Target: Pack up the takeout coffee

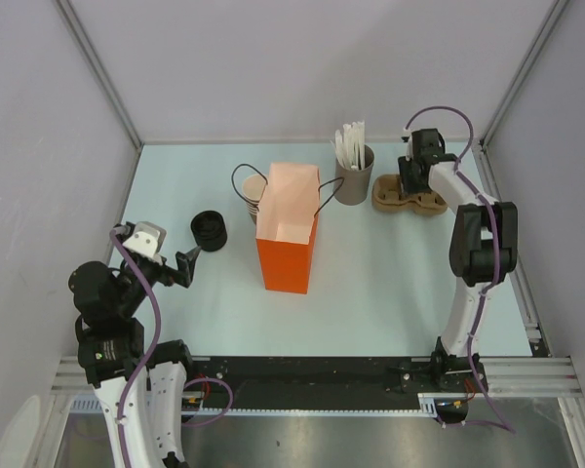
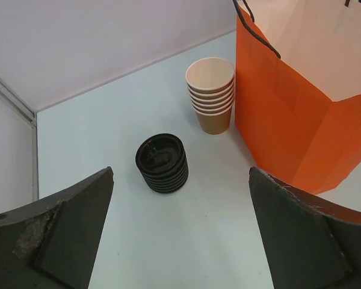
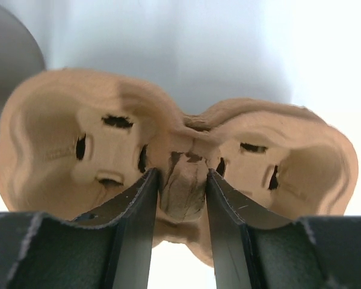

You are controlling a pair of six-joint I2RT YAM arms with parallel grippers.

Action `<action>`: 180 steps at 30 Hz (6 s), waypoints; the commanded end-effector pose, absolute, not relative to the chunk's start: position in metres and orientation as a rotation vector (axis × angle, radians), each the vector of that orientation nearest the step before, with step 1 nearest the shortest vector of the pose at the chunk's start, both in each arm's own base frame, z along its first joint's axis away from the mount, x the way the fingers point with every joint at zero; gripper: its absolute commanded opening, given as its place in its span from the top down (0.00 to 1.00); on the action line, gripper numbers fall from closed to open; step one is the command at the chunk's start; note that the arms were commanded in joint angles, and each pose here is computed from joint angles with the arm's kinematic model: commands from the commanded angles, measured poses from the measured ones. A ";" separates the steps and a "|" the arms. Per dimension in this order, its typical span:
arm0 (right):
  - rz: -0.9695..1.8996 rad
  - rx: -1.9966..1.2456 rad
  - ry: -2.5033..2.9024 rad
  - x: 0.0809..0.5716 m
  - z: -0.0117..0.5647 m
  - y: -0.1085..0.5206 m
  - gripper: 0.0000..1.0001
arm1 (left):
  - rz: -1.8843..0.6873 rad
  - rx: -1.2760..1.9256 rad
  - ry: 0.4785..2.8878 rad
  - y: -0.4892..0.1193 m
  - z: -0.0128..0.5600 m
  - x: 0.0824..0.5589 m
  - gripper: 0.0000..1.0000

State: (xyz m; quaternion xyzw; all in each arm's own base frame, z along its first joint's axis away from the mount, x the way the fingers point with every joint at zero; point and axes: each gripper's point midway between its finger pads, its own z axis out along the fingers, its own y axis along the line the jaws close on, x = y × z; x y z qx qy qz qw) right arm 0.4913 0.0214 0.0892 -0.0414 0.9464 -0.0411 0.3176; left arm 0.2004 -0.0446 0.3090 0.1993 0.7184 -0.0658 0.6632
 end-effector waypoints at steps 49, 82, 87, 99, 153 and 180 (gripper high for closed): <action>-0.027 -0.402 2.304 0.520 0.149 0.026 0.68 | -0.165 0.449 1.602 -0.046 0.312 0.202 0.01; 0.009 -0.399 2.385 0.513 0.113 0.019 0.45 | -0.163 0.446 1.602 -0.046 0.311 0.202 0.01; 0.025 -0.405 2.389 0.512 0.110 0.021 0.49 | -0.162 0.445 1.604 -0.045 0.311 0.202 0.01; 0.025 -0.398 2.401 0.512 0.103 0.019 0.57 | -0.162 0.442 1.604 -0.045 0.311 0.202 0.01; 0.004 -0.364 2.254 0.514 0.198 0.017 0.84 | -0.163 0.445 1.600 -0.045 0.311 0.202 0.01; 0.044 -0.310 2.331 0.505 0.169 -0.023 0.84 | -0.168 0.441 1.602 -0.045 0.310 0.202 0.01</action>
